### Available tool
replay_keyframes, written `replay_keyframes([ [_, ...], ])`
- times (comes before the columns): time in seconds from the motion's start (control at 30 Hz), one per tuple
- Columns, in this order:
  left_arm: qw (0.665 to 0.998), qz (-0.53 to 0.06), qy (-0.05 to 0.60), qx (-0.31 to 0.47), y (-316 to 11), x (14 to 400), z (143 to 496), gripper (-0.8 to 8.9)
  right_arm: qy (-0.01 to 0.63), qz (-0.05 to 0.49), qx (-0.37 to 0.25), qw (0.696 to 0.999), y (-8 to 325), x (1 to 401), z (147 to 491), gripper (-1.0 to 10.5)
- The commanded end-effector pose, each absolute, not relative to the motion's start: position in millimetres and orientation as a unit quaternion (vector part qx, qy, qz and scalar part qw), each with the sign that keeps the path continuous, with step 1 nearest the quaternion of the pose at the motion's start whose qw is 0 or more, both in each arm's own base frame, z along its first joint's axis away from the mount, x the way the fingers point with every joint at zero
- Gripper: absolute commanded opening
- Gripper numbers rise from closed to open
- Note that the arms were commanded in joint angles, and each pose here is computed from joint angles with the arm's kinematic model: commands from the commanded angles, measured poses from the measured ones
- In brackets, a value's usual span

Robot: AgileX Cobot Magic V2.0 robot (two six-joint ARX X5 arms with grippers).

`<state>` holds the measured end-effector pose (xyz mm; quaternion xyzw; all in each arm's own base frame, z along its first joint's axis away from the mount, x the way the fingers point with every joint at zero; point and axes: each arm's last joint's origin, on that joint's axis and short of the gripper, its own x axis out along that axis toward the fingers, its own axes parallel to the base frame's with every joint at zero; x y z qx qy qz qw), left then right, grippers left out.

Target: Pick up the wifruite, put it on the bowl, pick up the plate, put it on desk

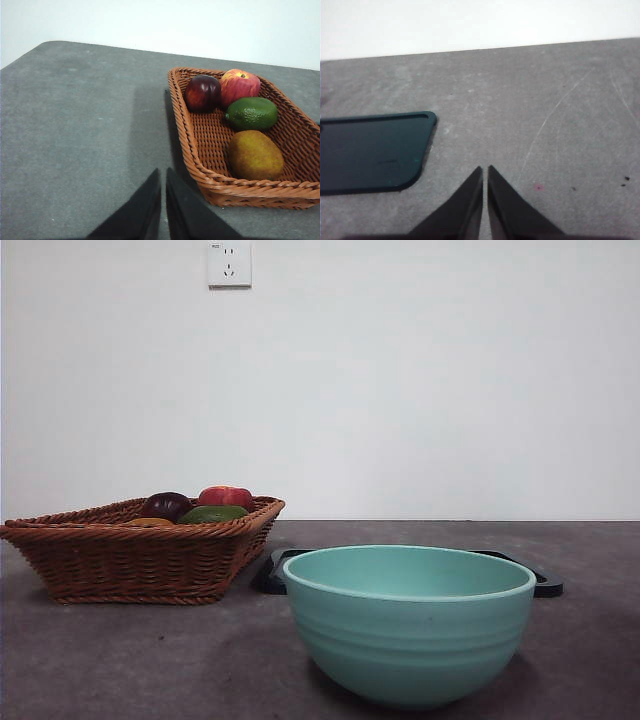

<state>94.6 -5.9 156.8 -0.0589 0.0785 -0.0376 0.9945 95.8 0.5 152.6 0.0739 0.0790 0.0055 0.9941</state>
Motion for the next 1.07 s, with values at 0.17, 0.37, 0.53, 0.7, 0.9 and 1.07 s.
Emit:
replay_keyframes([
  [0.17, 0.994, -0.038, 0.059, -0.090, -5.8, 91.6, 172.5, 0.15, 0.057, 0.008, 0.130, 0.990, 1.1, 92.8, 169.5, 0.1],
  [0.37, 0.991, -0.042, 0.022, -0.128, -5.6, 84.7, 200.1, 0.15, 0.017, 0.030, 0.179, 0.983, 4.0, 85.8, 199.4, 0.1],
  [0.53, 0.989, -0.046, -0.005, -0.141, -5.2, 74.1, 231.3, 0.15, 0.003, 0.054, 0.195, 0.979, 7.1, 79.8, 228.3, 0.1],
  [0.7, 0.988, -0.055, -0.006, -0.142, -5.0, 61.3, 267.4, 0.15, 0.035, 0.066, 0.182, 0.980, 9.4, 76.0, 259.8, 0.1],
  [0.9, 0.986, -0.095, 0.016, -0.134, -7.0, 53.4, 304.6, 0.15, 0.097, 0.118, 0.155, 0.976, 14.1, 77.0, 294.3, 0.1],
  [1.07, 0.979, -0.142, 0.049, -0.137, -10.0, 54.5, 322.1, 0.15, 0.117, 0.180, 0.147, 0.966, 19.5, 78.6, 320.0, 0.1],
])
